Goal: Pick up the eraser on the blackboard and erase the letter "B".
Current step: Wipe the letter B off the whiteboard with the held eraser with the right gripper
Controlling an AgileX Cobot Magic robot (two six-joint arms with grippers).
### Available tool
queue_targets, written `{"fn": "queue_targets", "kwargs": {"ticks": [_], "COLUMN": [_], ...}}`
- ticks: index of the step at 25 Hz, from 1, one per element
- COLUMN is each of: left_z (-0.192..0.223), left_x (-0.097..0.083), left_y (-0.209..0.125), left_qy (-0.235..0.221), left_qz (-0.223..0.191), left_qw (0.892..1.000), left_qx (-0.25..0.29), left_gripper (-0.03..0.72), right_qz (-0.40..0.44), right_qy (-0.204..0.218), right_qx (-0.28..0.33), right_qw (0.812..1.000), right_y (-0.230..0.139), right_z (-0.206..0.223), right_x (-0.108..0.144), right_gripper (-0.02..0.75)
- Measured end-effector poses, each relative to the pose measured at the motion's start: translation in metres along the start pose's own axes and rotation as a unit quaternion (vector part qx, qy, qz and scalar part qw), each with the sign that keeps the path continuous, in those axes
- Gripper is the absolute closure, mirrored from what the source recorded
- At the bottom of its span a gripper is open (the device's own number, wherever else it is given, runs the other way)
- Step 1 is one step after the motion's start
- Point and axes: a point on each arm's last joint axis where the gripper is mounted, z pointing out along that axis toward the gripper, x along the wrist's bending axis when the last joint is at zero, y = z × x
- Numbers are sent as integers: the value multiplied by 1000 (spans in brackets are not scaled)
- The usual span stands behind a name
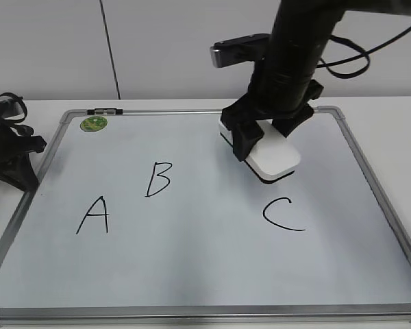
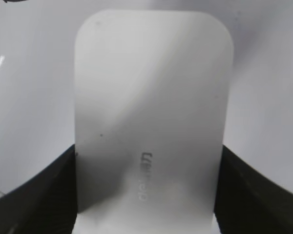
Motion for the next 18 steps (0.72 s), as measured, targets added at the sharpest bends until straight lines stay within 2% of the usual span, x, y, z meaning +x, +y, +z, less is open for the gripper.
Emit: {"fn": "queue_targets", "kwargs": {"ticks": [10, 18], "left_z": [0, 0], "left_x": [0, 0], "left_y": [0, 0], "left_qy": [-1, -1], "left_qz": [0, 0], "left_qw": [1000, 1000], "left_qx": [-1, -1], "left_gripper": [647, 647], "right_qz": [-27, -34], "right_qy": [1, 6], "right_qx": [-22, -6], "right_qw": [999, 999], "right_y": [57, 72], "right_z": [44, 88], "right_x": [20, 34], "right_gripper": [192, 192]}}
